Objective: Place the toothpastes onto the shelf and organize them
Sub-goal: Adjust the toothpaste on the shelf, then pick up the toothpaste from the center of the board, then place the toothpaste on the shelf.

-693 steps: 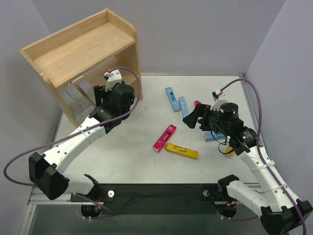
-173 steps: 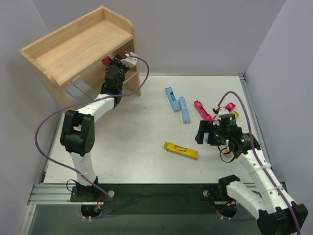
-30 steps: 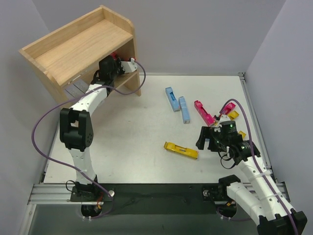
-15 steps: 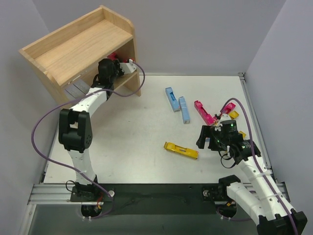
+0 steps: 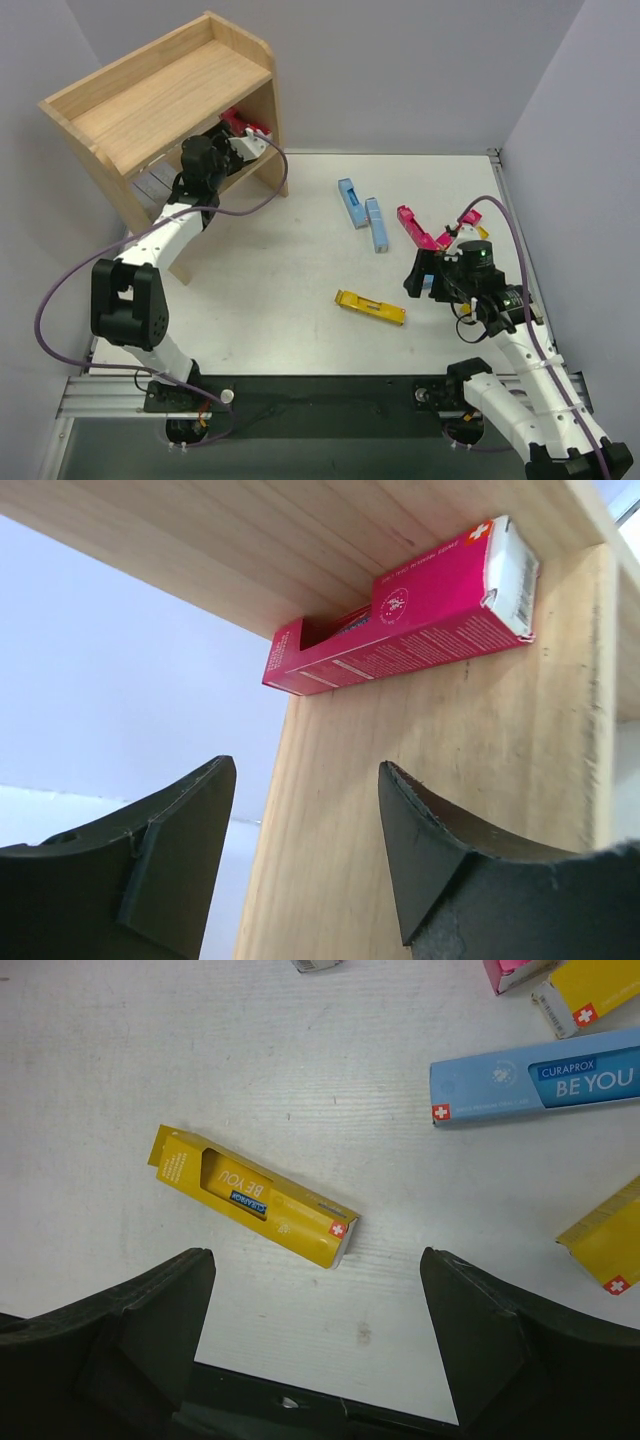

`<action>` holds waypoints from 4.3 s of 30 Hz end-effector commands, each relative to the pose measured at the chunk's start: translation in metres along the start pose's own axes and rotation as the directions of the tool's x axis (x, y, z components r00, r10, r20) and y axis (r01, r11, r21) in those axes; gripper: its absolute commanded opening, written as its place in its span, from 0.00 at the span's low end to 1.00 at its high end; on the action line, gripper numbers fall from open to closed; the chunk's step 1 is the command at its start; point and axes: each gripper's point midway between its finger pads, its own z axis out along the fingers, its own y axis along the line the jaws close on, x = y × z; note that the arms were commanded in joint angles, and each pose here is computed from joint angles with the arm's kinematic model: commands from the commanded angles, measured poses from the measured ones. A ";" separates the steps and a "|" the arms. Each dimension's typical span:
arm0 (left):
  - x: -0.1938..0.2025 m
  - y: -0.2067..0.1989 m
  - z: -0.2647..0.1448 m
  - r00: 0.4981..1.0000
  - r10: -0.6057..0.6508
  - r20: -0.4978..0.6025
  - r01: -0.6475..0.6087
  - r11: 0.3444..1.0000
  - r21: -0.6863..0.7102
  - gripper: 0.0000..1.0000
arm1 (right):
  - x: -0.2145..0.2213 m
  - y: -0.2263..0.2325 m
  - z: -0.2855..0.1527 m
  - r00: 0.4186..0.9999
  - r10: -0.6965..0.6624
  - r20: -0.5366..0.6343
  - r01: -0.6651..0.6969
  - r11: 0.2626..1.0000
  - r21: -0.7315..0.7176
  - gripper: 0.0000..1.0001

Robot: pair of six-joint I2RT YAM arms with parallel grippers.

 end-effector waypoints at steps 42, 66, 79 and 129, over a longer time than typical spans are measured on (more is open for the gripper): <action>-0.085 -0.176 -0.247 0.560 -0.825 -0.082 0.779 0.490 0.391 0.91 | -0.164 -0.067 0.172 0.970 -0.117 -0.213 0.129 0.991 0.046 0.80; -0.049 -0.214 -0.256 0.507 -0.796 -0.332 0.858 0.427 0.285 0.91 | -0.096 -0.084 0.259 0.866 -0.166 -0.472 0.243 0.964 0.108 0.53; -0.071 -0.223 -0.251 0.489 -0.810 -0.324 0.862 0.393 0.320 0.91 | -0.107 -0.072 0.223 0.915 -0.003 -0.403 0.095 0.974 0.208 0.26; -0.217 -0.303 -0.192 0.041 -0.953 -0.302 0.929 -0.075 0.363 0.61 | -0.131 0.132 0.081 0.907 0.419 -0.033 -0.419 0.908 -0.001 0.27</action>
